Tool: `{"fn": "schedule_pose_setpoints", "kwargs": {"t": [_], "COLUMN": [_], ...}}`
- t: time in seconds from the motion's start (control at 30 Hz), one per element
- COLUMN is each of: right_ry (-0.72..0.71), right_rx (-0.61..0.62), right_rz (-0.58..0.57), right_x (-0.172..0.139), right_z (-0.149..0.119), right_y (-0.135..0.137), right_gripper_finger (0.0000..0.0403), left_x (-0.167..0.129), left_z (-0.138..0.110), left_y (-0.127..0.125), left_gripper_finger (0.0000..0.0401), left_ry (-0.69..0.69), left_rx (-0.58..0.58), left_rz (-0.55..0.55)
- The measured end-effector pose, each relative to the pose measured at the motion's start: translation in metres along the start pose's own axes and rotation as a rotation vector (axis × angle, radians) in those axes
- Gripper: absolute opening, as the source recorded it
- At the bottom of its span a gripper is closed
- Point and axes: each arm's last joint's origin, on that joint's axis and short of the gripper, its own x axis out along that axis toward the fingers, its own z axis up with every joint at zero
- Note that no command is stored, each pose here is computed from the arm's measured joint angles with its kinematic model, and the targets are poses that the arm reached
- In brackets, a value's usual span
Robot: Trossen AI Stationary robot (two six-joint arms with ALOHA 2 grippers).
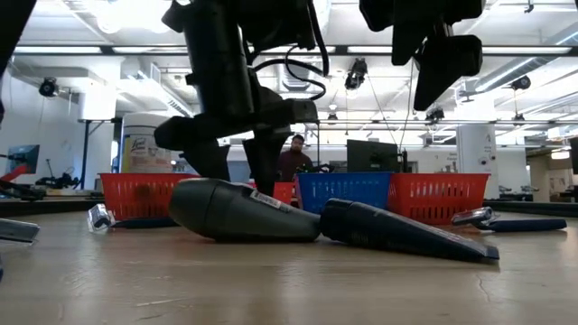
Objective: Pick & Place Travel size toiletries
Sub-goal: Put the black deodorant into the right red bin
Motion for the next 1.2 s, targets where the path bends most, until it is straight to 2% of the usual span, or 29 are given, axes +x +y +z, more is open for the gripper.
{"fn": "schedule_pose_setpoints", "kwargs": {"t": [0.17,0.6,0.73,0.83,1.03,1.2], "right_ry": [-0.001,0.0,-0.003,-0.016,-0.076,-0.159], "right_rx": [-0.004,0.005,0.019,0.023,0.064,0.144], "right_rz": [0.003,-0.006,-0.003,0.016,0.069,0.129], "right_x": [-0.001,-0.001,-0.002,-0.009,-0.035,-0.063], "right_z": [0.0,0.0,-0.001,-0.001,0.0,-0.002], "right_y": [0.0,-0.001,-0.001,-0.002,-0.01,-0.03], "right_gripper_finger": [0.0363,0.0364,0.0364,0.0364,0.0364,0.0364], "left_x": [0.006,0.024,0.023,0.018,-0.002,-0.049], "left_z": [0.007,-0.001,-0.004,-0.004,-0.01,-0.023], "left_y": [0.002,0.001,0.0,-0.003,-0.004,-0.005], "left_gripper_finger": [0.0268,0.0263,0.0243,0.0218,0.0217,0.0217], "left_ry": [-0.01,0.09,0.072,0.012,-0.08,-0.233], "left_rx": [0.023,0.168,0.249,0.323,0.415,0.458], "left_rz": [0.012,0.015,0.015,0.018,0.039,-0.004]}}
